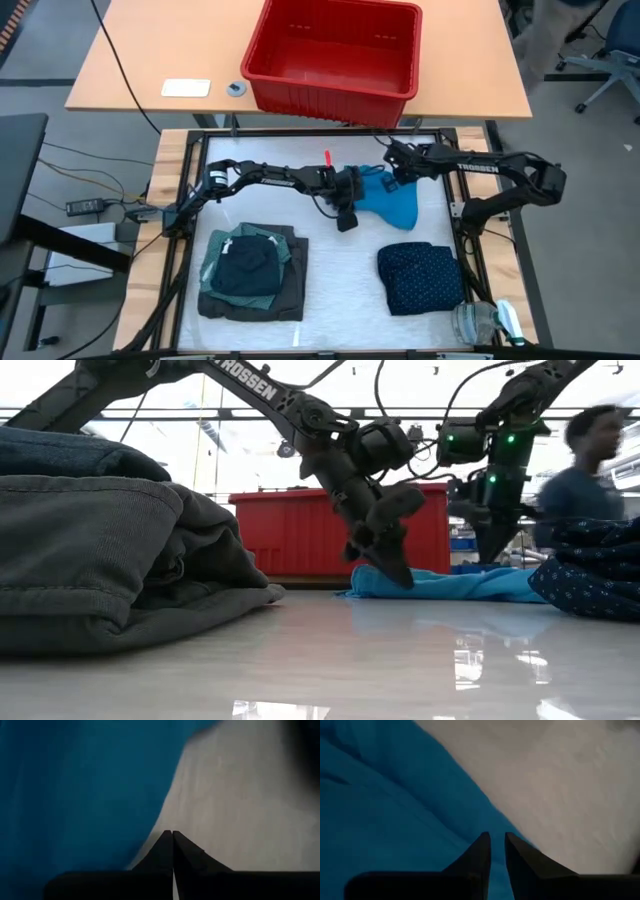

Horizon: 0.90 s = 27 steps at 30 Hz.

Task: Fold laundry
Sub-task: Fold the light blue shorts

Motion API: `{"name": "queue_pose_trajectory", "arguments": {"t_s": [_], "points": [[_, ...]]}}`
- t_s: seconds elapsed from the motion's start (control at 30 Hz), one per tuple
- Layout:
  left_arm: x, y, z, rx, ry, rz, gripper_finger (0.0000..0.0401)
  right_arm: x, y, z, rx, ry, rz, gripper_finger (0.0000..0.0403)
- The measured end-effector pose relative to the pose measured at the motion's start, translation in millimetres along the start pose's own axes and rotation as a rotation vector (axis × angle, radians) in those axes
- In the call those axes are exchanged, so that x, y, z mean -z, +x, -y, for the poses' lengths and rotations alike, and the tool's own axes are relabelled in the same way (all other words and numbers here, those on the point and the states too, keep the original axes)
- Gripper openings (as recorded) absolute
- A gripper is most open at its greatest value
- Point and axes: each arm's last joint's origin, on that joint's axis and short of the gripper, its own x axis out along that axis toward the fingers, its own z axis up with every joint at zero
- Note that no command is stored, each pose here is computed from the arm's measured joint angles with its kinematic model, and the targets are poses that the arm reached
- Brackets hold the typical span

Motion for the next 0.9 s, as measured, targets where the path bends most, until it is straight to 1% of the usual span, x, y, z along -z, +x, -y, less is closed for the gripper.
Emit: {"name": "queue_pose_trajectory", "arguments": {"t_s": [0.13, 0.2, 0.3, 0.37, 0.43, 0.5, 0.53, 0.57, 0.63, 0.73, 0.8, 0.83, 0.9], "points": [[3, -5, -4, 0.003, -0.204, -0.045, 0.0003, -4, 15, 1, 0.006, 0.016, -0.015, 0.0052], [2, -12, -6, -0.001, -0.262, -0.06, 0.0008, 1, 25, 0, 0.012, 0.032, -0.051, 0.0041], [1, -22, -7, -0.009, -0.288, -0.071, 0.0028, 14, 37, -4, -0.034, 0.054, -0.146, 0.002], [1, -31, -8, -0.019, -0.294, -0.087, 0.0045, 24, 39, -10, -0.104, 0.062, -0.223, 0.0009], [3, -40, -8, -0.041, -0.299, -0.116, 0.0063, 38, 36, -19, -0.235, 0.061, -0.339, 0.0007], [5, -51, -8, -0.054, -0.293, -0.156, 0.0082, 51, 26, -29, -0.342, 0.034, -0.447, 0.0013], [6, -56, -8, -0.06, -0.293, -0.17, 0.0093, 56, 19, -32, -0.38, 0.018, -0.471, 0.002], [5, -62, -7, -0.061, -0.293, -0.176, 0.0105, 56, 10, -36, -0.422, 0.004, -0.457, 0.0029], [5, -72, -5, -0.062, -0.289, -0.181, 0.0129, 49, -12, -41, -0.502, -0.024, -0.352, 0.0047], [1, -87, -2, -0.058, -0.298, -0.154, 0.0168, 42, -34, -35, -0.525, -0.039, -0.215, 0.0073], [-2, -94, -1, -0.055, -0.322, -0.129, 0.0191, 29, -46, -29, -0.562, -0.054, -0.062, 0.0095], [-4, -97, -1, -0.054, -0.339, -0.115, 0.0202, 25, -49, -26, -0.566, -0.068, -0.007, 0.0108], [-4, -100, -2, -0.057, -0.374, -0.112, 0.0224, 18, -47, -18, -0.551, -0.097, 0.05, 0.0138]]}}
